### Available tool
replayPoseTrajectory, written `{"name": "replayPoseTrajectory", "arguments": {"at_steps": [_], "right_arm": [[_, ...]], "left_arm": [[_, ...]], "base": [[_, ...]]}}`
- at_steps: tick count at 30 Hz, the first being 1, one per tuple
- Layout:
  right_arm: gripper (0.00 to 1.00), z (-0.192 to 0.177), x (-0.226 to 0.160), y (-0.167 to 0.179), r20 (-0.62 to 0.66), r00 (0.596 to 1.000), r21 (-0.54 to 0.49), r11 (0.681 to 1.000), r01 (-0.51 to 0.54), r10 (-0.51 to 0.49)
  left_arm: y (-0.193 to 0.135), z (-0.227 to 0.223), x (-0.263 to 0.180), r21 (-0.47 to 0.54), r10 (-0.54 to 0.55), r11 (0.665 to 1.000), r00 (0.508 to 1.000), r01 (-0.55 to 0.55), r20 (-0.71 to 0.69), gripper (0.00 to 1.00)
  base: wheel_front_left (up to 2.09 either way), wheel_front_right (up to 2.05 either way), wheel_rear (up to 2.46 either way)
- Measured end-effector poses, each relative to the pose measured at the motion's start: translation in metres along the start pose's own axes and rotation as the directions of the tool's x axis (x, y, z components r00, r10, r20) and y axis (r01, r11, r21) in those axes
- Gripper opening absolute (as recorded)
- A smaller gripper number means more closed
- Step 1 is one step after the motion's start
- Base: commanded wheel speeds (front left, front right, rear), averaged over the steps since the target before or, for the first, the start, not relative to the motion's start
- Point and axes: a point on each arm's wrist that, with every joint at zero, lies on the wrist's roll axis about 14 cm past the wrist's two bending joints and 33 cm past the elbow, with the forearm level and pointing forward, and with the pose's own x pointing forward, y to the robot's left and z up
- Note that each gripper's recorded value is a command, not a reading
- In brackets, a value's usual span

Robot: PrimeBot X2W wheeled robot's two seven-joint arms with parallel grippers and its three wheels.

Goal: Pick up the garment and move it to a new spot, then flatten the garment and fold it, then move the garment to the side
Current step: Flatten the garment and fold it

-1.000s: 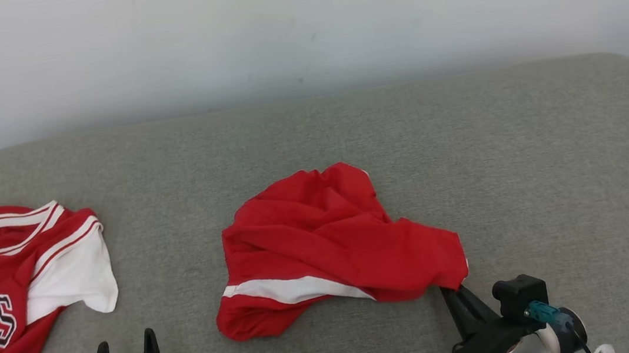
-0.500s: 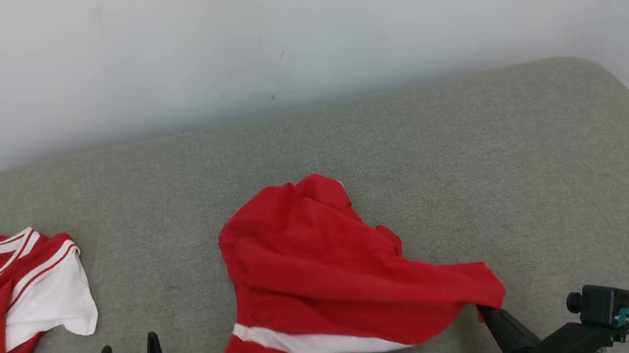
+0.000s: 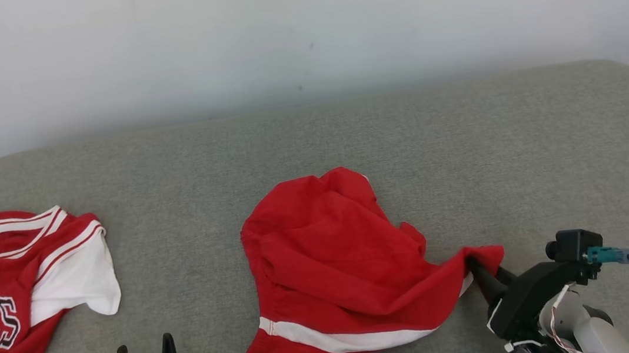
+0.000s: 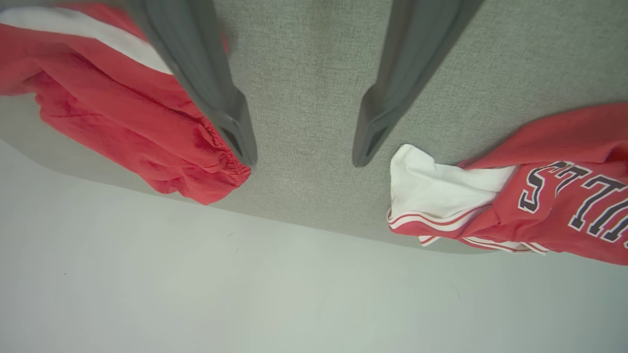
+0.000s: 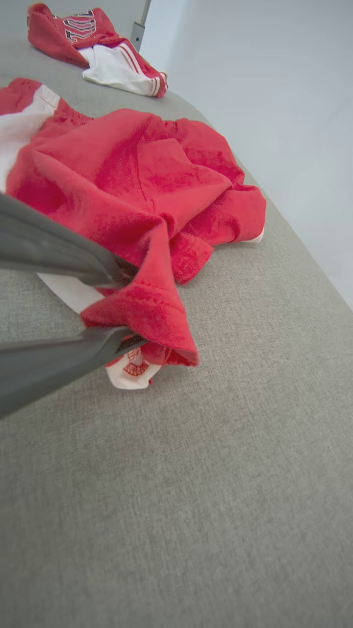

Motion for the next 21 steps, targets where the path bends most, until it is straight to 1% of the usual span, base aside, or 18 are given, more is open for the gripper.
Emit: {"name": "replayPoseTrajectory", "arguments": {"at_steps": [4, 13, 21], "right_arm": [[1.0, 0.001, 0.014, 0.004, -0.01, 1.0, -0.056, 0.998, 0.006, -0.006], [1.0, 0.017, 0.032, 0.013, 0.02, 1.0, -0.099, 0.995, 0.001, 0.001], [1.0, 0.04, 0.045, 0.011, 0.101, 0.995, -0.162, 0.986, 0.032, -0.016]], "left_arm": [[0.006, -0.001, -0.004, 0.001, 0.02, 1.0, 1.0, -0.02, -0.004, 1.0], [0.013, -0.003, -0.005, 0.004, 0.043, 0.999, 0.999, -0.043, -0.01, 1.0], [0.007, -0.003, 0.007, 0.003, 0.026, 1.0, 1.0, -0.026, -0.01, 1.0]], "base": [[0.0, 0.0, 0.0], [0.0, 0.0, 0.0], [0.0, 0.0, 0.0]]}}
